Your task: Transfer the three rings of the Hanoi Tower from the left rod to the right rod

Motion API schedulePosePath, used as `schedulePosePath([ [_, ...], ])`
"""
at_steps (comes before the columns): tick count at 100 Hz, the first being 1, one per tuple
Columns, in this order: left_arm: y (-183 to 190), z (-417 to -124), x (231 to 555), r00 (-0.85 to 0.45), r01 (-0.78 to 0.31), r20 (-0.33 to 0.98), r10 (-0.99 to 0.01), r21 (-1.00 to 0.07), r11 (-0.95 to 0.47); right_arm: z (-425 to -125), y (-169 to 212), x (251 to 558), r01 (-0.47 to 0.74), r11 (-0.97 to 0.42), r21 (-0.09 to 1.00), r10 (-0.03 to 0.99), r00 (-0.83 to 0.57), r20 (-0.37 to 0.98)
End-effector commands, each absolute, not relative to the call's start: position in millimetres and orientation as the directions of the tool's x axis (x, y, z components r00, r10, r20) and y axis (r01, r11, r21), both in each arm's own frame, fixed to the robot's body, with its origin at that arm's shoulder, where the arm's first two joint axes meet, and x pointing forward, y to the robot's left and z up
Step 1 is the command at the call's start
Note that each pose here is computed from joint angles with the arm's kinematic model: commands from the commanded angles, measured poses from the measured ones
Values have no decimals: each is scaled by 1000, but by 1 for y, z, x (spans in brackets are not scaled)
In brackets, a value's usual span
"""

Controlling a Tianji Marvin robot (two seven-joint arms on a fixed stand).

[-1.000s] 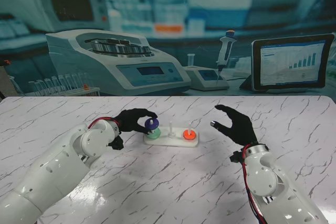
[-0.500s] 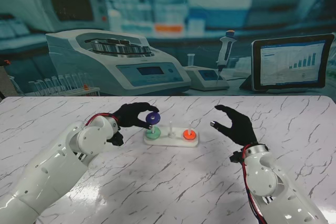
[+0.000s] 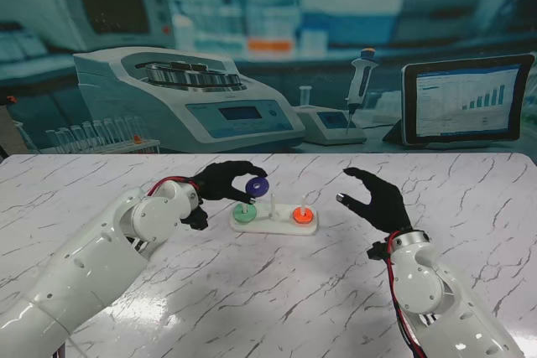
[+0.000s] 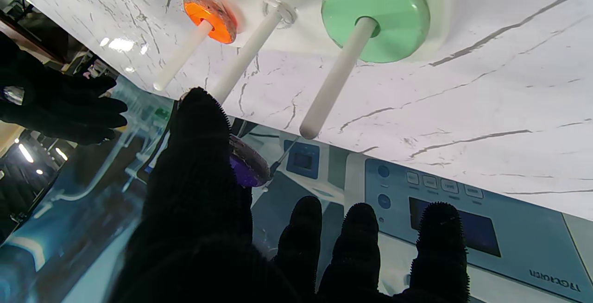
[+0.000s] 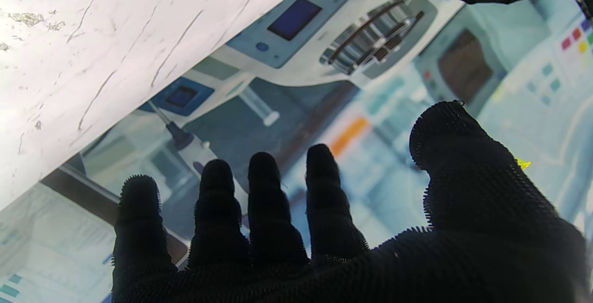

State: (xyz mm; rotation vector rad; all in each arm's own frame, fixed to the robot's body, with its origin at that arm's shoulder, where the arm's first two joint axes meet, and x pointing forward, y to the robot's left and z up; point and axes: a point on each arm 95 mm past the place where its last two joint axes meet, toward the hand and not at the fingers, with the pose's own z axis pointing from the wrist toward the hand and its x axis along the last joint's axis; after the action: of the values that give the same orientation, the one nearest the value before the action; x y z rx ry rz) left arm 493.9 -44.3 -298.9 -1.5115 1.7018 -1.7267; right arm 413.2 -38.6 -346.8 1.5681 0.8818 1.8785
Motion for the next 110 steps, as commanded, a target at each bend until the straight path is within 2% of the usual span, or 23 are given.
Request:
schedulePosePath([
  [1, -56, -297, 493, -443, -459, 477, -759, -848, -265, -349, -35, 411, 11, -653, 758, 744, -180, 643],
  [110, -80, -315, 496, -435, -531, 519, -735, -808, -256, -350, -37, 411, 4, -655, 756, 743, -179, 645],
])
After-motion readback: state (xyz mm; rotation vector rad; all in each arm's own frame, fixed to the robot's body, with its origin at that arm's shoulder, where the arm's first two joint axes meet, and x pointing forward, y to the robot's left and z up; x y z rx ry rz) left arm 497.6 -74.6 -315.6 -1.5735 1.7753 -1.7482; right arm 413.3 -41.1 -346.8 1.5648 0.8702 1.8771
